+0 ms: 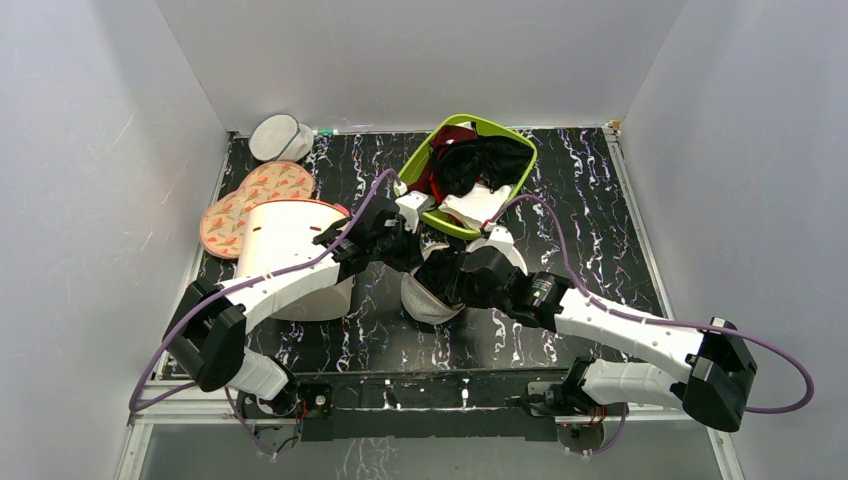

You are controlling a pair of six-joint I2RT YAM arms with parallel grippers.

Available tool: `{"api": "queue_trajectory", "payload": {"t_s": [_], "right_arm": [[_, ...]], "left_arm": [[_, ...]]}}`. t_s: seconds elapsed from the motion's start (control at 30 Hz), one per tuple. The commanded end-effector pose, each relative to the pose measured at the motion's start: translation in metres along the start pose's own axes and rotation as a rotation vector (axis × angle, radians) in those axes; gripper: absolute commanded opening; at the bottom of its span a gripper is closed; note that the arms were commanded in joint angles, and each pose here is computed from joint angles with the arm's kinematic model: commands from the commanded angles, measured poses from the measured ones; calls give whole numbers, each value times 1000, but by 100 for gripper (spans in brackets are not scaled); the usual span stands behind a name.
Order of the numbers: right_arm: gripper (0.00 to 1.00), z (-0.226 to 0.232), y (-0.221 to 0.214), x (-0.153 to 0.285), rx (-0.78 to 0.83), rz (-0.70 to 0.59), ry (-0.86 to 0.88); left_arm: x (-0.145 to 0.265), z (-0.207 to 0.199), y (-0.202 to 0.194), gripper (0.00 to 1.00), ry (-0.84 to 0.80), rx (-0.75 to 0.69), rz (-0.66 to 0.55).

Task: Unzip the laundry bag and remove the bra
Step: Pick up the bra from the laundry bag.

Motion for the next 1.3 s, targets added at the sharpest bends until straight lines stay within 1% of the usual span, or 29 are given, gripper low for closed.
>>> {"api": "queue_trajectory", "payload": {"t_s": [0.0, 0.17, 0.27, 0.33, 0.43, 0.47, 0.53, 0.6, 0.7, 0.8, 0.9, 0.97, 1.03, 1.13, 1.17, 1.2, 1.27], "right_arm": [[40, 6, 10, -7, -40, -61, 19], [35, 9, 1, -15, -49, -24, 47], [35, 6, -3, -19, -52, -13, 32], [37, 4, -5, -22, -57, -14, 28], [36, 5, -6, -26, -73, -19, 41], [33, 5, -6, -27, -78, -21, 39], [19, 7, -2, -25, -83, -33, 36], [12, 11, 4, -18, -93, -52, 42], [5, 25, 15, 0, -130, -74, 112], [0, 40, 28, 18, -283, -96, 193], [0, 55, 43, 34, -444, -119, 257], [0, 67, 56, 48, -509, -134, 292], [0, 78, 69, 63, -529, -152, 312], [0, 94, 88, 86, -488, -202, 380], [0, 91, 90, 85, -472, -230, 387], [0, 85, 88, 80, -491, -239, 373], [0, 80, 84, 74, -553, -202, 373]], "left_arm": [[11, -7, 19, 0, -26, -10, -60], [11, -7, 19, 0, -26, -11, -63], [11, -8, 20, 0, -30, -9, -63], [11, -8, 19, 0, -33, -10, -62], [11, -8, 20, 0, -33, -10, -65], [12, -8, 20, 0, -32, -10, -65], [12, -8, 20, 0, -28, -10, -66], [13, -7, 21, 0, -23, -12, -67], [15, -6, 23, 0, -18, -20, -77], [16, -7, 23, 0, -18, -27, -88], [15, -7, 23, 0, -26, -32, -89], [14, -7, 22, 0, -24, -39, -90], [15, -6, 22, 0, -19, -43, -93], [15, -3, 21, 0, -3, -50, -90], [16, -3, 21, 0, 1, -53, -91], [16, -2, 21, 0, 6, -55, -92], [17, -1, 21, 0, 15, -61, -94]]}}
Point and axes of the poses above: each gripper's point midway between its finger pads, its own x axis back along the fingers, its own z axis along the line the jaws close on, y = z × x, the point moved 3 cm from there along x, back along the fingers, and after that the axes turned 13 degrees about -x, right-handed, at the moved point
